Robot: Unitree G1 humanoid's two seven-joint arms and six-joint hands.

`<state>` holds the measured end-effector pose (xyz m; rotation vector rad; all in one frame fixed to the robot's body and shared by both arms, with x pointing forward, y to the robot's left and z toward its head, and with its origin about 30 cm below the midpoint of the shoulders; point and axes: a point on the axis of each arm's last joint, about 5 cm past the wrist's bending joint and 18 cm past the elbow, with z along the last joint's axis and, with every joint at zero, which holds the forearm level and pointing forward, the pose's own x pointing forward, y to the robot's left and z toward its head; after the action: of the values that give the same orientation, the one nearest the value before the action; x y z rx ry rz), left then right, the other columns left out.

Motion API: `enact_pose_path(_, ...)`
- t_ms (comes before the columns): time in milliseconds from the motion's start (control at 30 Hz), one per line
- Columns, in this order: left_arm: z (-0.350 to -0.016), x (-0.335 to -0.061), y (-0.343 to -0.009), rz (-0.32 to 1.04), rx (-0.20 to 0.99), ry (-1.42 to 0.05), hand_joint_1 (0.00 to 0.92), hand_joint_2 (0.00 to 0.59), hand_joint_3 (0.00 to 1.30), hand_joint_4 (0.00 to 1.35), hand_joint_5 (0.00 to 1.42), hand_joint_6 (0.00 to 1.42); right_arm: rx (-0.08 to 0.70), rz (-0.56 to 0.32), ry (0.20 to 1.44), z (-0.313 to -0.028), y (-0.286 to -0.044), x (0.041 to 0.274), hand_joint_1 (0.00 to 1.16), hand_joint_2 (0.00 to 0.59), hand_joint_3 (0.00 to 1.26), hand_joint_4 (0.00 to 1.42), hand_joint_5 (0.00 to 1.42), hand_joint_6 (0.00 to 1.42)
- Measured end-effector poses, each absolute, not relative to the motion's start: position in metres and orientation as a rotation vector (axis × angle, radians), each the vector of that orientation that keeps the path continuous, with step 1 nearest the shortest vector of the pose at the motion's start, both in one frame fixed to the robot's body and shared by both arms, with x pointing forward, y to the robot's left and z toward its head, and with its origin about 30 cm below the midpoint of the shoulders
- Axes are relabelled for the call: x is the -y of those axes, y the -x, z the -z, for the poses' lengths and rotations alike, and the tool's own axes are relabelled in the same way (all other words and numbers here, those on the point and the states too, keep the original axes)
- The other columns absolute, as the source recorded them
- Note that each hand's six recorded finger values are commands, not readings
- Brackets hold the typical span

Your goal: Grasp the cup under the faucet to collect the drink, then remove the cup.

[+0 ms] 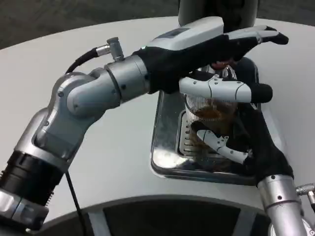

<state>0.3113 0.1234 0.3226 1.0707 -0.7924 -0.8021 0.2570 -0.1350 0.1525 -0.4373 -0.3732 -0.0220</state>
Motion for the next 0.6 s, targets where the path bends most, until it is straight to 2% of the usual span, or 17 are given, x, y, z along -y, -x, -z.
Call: enact_pose_path(600,-0.3203,-0.1314,-0.3119,0.772,0.799,-1.009,0.0,0.084,0.08,0.02,0.11,0.15,0.384,0.031,0.428,-0.1523,-0.2568,0.1338,0.76,0.243,0.22,0.29,0.35,0.34)
